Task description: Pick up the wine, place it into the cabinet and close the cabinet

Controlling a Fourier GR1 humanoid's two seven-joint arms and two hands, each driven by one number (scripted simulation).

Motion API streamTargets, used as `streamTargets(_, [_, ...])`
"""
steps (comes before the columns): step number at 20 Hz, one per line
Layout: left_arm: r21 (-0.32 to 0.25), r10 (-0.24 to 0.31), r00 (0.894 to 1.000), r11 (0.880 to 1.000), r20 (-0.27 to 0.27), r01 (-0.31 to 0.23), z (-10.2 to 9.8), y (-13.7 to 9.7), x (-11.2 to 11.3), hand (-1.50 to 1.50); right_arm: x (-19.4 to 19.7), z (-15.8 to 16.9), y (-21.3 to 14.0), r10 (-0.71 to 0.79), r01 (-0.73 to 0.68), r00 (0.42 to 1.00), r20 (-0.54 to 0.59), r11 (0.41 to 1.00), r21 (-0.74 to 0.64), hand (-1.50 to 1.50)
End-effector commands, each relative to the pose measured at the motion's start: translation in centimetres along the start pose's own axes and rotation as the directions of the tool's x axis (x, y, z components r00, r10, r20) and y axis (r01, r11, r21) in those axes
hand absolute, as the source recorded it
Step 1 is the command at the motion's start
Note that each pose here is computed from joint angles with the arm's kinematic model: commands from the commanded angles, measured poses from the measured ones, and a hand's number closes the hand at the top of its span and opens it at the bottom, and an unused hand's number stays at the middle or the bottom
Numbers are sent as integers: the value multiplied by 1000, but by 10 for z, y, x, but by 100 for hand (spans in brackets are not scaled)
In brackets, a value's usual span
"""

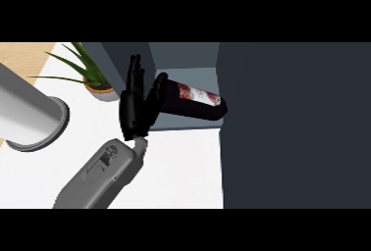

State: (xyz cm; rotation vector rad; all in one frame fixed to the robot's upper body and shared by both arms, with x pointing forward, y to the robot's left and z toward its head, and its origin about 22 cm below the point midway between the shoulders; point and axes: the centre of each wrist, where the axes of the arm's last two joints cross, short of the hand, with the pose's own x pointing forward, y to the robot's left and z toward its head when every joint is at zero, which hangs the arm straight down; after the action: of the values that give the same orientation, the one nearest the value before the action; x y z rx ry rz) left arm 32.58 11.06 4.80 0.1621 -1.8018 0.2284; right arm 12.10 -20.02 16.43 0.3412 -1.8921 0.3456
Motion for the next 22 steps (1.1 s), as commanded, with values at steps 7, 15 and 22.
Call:
streamTargets(7, [-130, 68, 995, 990, 72, -58, -34, -3, 13, -150, 43, 28, 3, -41, 41, 999, 34, 999, 2, -150])
streamTargets(15, [-186, 112, 992, 977, 57, -99, -15, -12, 17, -150, 48, 28, 2, -42, 42, 998, 36, 999, -2, -150])
streamTargets(22, [-233, 213, 977, 951, 19, -203, 45, 5, 16, -150, 40, 26, -2, -28, 30, 999, 37, 999, -42, -150])
